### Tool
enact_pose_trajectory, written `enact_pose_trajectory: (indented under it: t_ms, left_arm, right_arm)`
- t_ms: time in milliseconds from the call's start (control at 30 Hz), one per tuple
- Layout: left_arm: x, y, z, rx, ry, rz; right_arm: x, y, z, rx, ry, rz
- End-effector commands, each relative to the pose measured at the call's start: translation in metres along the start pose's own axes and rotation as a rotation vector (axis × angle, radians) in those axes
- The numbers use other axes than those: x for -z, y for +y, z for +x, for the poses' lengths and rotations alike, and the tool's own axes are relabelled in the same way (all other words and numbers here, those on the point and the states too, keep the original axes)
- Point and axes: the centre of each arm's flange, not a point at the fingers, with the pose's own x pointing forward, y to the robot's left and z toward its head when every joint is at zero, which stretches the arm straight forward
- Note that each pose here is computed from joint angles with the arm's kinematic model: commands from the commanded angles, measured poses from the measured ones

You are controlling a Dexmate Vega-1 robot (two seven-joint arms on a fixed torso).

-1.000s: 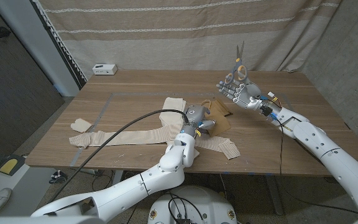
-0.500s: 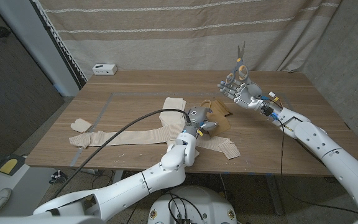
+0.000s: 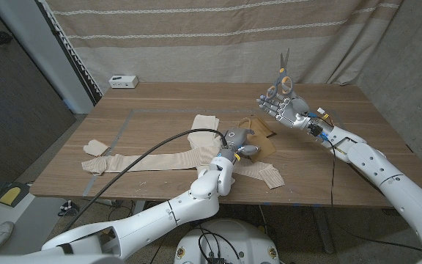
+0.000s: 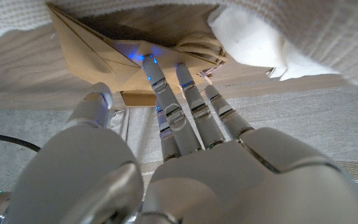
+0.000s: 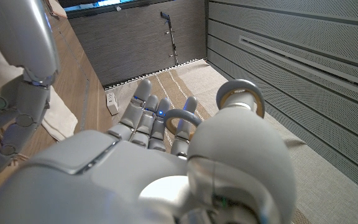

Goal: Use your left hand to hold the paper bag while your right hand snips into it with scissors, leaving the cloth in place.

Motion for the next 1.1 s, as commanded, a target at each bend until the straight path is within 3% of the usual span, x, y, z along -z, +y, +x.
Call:
enact_pose_trajectory:
  t_ms: [33, 367, 1100]
  left_arm:
    - [-0.004, 0.002, -0.002, -0.044, -0.028, -0.029]
    - [-0.001, 0.000, -0.003, -0.037, -0.023, -0.040]
    - [-0.008, -0.009, 0.001, 0.027, -0.042, -0.120]
  right_arm:
    - [0.002, -0.002, 0.002, 0.004, -0.001, 0.006]
    - [0.002, -0.002, 0.003, 0.005, 0.001, 0.006]
    - [0.000, -0.004, -0.001, 0.016, -0.002, 0.006]
